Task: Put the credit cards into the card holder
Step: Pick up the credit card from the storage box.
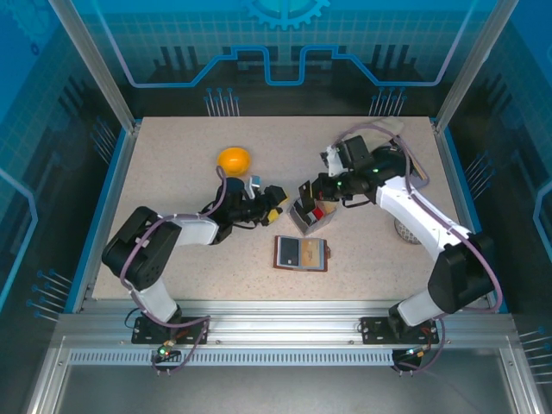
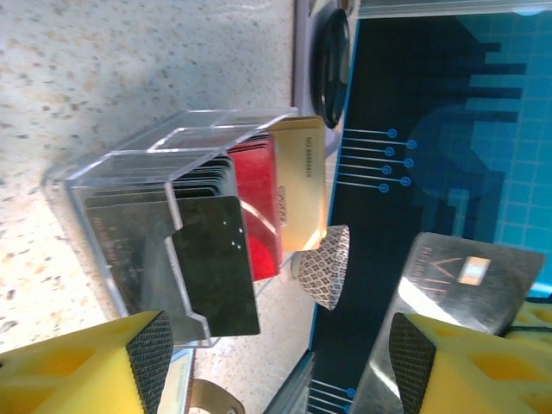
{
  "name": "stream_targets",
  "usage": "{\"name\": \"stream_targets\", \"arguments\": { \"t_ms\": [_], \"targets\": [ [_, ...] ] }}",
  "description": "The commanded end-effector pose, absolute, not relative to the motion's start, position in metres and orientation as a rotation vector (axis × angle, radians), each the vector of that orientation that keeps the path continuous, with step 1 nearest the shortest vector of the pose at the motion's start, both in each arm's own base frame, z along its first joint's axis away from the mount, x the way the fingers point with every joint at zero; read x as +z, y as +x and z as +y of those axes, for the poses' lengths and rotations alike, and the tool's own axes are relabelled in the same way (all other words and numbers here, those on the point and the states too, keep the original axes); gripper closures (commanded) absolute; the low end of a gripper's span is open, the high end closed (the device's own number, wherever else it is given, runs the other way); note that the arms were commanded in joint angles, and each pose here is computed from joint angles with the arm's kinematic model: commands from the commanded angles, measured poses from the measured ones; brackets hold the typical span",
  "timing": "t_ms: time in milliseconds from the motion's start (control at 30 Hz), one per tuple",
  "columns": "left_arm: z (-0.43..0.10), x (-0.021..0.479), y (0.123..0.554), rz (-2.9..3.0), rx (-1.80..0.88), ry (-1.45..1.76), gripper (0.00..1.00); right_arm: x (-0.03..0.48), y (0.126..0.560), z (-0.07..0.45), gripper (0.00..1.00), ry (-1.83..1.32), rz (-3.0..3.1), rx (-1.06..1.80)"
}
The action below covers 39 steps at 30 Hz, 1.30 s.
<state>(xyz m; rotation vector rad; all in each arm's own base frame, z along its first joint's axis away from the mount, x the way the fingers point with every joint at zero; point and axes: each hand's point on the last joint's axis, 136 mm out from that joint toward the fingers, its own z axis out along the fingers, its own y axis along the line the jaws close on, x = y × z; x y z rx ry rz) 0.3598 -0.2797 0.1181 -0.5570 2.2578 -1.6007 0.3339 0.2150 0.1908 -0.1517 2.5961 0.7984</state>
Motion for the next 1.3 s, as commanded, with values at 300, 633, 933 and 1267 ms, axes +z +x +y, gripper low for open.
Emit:
{"name": "stream_targets", "arguments": {
  "t_ms": [300, 633, 933, 1267],
  "targets": [
    [-0.300, 0.206, 0.366, 2.013, -1.840, -0.263, 0.28, 0.232, 0.333, 0.227, 1.00, -0.092, 2.462, 1.155],
    [-0.303, 0.228, 0.361, 1.951, -1.881, -0.184, 0.61, 0.227, 0.337, 0.224, 1.00, -0.057, 2.464, 1.185],
    [-0.303, 0.235, 0.356, 1.935, -1.888, -0.160, 0.89, 0.221, 0.338, 0.224, 1.00, -0.035, 2.465, 1.242],
    [-0.300, 0.246, 0.353, 1.896, -1.910, -0.159, 1.00, 0.222, 0.334, 0.224, 0.81, -0.021, 2.434, 1.337]
  ]
}}
